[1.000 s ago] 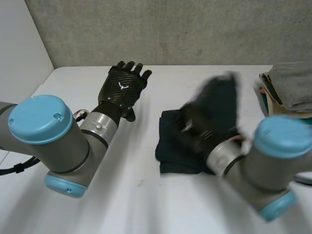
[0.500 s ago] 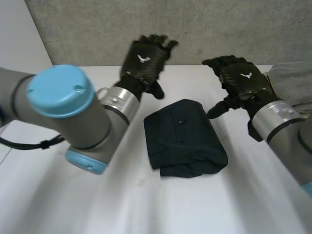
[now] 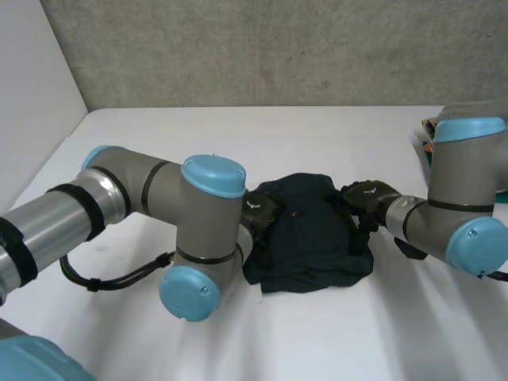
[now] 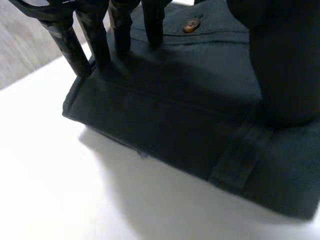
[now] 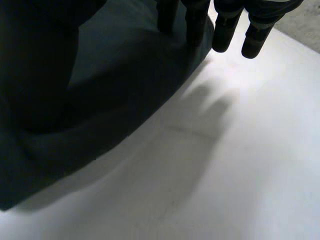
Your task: Fold the laundry.
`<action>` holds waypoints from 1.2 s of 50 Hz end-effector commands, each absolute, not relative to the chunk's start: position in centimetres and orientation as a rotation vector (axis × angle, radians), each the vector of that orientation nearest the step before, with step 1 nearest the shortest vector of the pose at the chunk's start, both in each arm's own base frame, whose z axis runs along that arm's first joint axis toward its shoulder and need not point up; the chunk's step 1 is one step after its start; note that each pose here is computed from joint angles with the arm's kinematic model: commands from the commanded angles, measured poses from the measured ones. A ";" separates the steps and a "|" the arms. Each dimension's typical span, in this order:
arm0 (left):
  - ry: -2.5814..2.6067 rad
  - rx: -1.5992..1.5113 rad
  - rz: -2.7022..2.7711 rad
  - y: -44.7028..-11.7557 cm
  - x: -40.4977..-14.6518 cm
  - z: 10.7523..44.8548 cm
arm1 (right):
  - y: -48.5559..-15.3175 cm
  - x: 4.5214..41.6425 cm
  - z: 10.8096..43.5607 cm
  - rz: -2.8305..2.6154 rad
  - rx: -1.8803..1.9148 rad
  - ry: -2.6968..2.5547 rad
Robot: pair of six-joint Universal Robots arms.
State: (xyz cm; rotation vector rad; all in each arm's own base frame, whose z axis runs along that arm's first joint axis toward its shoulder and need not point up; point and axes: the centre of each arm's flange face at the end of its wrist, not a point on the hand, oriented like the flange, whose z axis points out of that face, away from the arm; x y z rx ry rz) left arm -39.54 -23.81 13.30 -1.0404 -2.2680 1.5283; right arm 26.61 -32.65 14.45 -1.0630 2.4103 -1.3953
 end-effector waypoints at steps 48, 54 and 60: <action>-1.450 -1.178 1.498 -21.3 -38.6 29.9 | -23.9 30.8 9.6 -2.109 -1.274 1.816; -1.455 -1.180 1.493 -21.2 -38.6 29.6 | -25.7 31.7 10.1 -2.160 -1.258 1.773; -1.443 -1.177 1.507 -21.3 -38.6 30.0 | -27.3 32.2 11.5 -2.221 -1.216 1.739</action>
